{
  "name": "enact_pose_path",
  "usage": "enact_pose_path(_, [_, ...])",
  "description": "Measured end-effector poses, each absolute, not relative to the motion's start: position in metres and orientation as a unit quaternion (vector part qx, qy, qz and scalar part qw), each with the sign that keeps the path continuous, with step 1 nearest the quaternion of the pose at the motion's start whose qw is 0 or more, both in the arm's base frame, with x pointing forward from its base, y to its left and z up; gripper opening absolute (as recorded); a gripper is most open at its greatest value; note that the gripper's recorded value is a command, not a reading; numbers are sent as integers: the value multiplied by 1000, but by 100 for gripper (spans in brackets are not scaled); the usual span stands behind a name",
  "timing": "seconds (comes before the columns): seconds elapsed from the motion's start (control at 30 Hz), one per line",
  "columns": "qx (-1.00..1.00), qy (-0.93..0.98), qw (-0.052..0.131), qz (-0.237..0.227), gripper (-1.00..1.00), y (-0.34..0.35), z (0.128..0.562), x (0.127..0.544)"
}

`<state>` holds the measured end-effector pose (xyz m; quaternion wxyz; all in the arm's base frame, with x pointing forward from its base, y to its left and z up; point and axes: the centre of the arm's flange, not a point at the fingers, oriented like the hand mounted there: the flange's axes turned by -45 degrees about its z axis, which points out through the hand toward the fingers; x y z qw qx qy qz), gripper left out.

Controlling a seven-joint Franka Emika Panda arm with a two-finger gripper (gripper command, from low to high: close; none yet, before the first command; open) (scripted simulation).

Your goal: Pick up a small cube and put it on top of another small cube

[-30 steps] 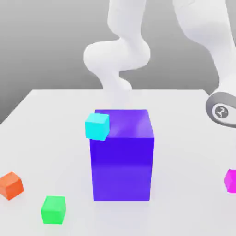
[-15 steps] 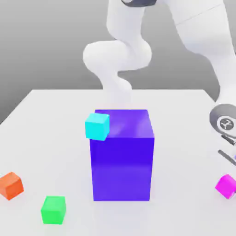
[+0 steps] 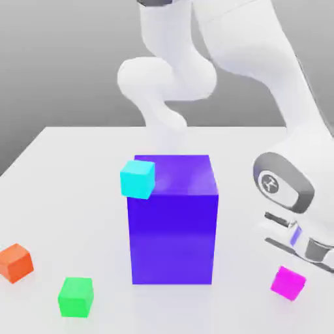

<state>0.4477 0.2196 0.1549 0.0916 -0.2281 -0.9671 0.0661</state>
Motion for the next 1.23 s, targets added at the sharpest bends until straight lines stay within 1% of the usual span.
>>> enact_pose_path(0.23, [-184,-979,81,38,-100,139,175,480])
enact_pose_path(0.33, [-173,-982,74,29,-100,99,184,490])
enact_pose_path(0.53, [-161,-985,51,15,-100,9,205,501])
enact_pose_path(0.67, [-163,-986,31,12,-100,-58,221,499])
enact_pose_path(0.7, [-164,-986,29,11,-100,-74,223,496])
enact_pose_path(0.73, [-162,-986,39,8,-100,-86,218,488])
enact_pose_path(0.83, [-146,-985,86,-13,-100,-109,193,457])
enact_pose_path(0.87, [-145,-986,87,-17,-100,-121,193,450])
enact_pose_path(0.9, [-146,-986,73,-17,-100,-133,202,446])
enact_pose_path(0.93, [-150,-987,52,-14,-100,-145,213,442])
enact_pose_path(0.97, [-154,-988,27,-8,-100,-158,229,438])
enact_pose_path(1.0, [-157,-988,13,-4,-100,-165,230,436])
enact_pose_path(1.03, [-159,-987,7,-2,-100,-169,223,435])
enact_pose_path(1.1, [-160,-987,2,0,-100,-172,198,434])
enact_pose_path(1.13, [-159,-987,1,0,100,-172,186,433])
enact_pose_path(1.23, [-159,-987,1,0,100,-172,187,433])
